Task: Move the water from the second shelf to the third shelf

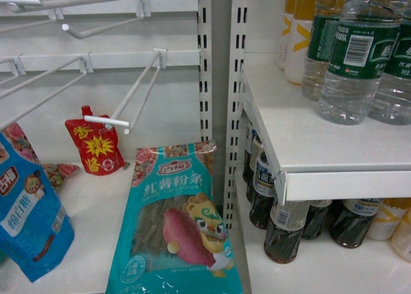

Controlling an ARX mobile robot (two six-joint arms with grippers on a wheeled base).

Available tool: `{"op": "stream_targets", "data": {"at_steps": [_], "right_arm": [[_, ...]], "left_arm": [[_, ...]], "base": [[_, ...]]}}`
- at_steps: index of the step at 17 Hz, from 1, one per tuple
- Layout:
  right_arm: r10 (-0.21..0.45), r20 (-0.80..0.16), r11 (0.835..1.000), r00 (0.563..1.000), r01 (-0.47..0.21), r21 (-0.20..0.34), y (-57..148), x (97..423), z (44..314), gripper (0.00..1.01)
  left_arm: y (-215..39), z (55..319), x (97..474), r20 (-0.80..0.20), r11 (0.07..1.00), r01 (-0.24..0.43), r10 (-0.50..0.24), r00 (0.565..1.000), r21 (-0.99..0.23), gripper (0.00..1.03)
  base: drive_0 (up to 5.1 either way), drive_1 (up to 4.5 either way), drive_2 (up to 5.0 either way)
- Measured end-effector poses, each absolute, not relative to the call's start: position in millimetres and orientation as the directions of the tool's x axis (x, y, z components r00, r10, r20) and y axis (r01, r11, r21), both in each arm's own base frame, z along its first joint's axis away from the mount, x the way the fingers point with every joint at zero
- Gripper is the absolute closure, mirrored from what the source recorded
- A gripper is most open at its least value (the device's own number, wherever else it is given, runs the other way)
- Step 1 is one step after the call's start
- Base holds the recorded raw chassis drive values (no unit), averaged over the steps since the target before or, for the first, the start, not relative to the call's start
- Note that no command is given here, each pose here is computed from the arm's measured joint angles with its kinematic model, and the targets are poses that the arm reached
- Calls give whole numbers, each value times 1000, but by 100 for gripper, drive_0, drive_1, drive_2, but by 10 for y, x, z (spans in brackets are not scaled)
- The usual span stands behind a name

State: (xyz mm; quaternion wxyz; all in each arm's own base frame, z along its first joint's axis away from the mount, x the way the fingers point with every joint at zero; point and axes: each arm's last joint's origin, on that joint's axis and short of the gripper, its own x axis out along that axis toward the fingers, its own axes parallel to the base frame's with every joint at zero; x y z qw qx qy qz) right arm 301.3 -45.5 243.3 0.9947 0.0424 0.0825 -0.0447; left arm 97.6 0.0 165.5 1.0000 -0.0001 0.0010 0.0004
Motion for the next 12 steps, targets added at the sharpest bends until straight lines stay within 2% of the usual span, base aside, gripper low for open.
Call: {"op": "stream_targets", "data": {"at_steps": [12], "right_arm": [[-80,-162,995,984,88,40,-459,3017,2408,58]], "left_arm": [[0,1655,976,-2,1000,-1,1,1000,0,5]], "base": [[0,0,0]]}}
